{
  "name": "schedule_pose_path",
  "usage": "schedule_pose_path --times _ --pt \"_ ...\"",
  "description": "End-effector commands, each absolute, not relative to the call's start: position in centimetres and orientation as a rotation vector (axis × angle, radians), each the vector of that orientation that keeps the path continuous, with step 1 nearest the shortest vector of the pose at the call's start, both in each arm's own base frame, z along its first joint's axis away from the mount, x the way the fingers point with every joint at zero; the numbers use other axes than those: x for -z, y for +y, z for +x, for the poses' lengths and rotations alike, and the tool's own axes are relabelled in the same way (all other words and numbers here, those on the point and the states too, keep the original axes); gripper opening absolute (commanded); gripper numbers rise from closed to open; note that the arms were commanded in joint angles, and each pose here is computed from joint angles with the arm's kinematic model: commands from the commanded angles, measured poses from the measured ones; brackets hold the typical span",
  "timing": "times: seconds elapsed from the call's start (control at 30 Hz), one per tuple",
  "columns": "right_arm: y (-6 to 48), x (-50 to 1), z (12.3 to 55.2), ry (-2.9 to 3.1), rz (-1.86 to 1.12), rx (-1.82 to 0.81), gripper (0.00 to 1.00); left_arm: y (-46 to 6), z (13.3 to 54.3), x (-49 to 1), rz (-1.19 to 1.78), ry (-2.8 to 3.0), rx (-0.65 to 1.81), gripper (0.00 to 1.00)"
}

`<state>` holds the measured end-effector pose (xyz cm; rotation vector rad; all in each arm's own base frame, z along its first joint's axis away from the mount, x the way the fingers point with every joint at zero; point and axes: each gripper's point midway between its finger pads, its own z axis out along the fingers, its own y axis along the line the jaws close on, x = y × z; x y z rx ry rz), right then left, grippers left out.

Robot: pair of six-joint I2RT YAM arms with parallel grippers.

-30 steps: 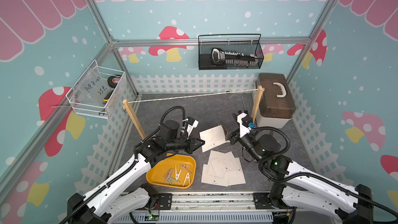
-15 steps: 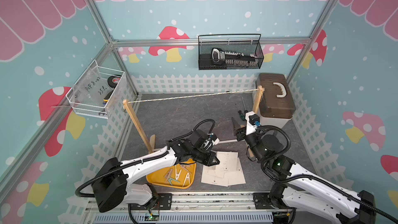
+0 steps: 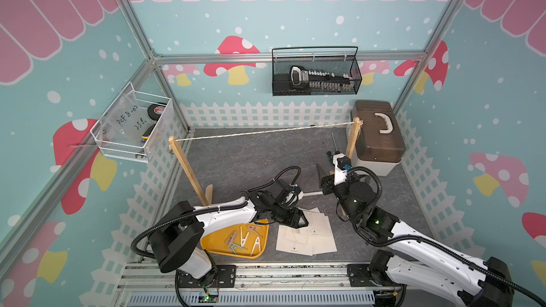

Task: Remove the postcards from the strings
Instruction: Place the postcard on the postcard, then move the clothesline to the center of the board.

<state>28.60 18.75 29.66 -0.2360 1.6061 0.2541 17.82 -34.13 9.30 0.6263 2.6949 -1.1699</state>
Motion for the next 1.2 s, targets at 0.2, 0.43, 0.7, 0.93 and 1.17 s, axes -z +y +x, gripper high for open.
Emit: schedule_pose_path --times 0.2,0.43,0.7,0.93,1.17 --pt "16.7 -24.9 29.1 1.759 -0.093 -0.310 0.65 -30.0 26.1 -14.1 0.402 2.451 0.988 0.86" --pt "13.9 -21.8 29.0 1.832 0.074 -0.354 0.64 -24.6 30.0 -16.4 0.306 2.381 0.683 0.99" --pt "8.4 -15.1 30.2 1.996 0.441 -0.475 0.60 -17.8 35.0 -19.9 0.051 2.237 0.445 1.00" --pt "5.3 -14.5 30.0 1.975 0.538 -0.402 0.60 -12.6 38.0 -19.8 -0.095 2.202 0.373 0.99" --pt "3.8 -17.2 30.5 1.906 0.521 -0.333 0.60 -8.8 39.0 -18.5 -0.213 2.203 0.322 0.99"
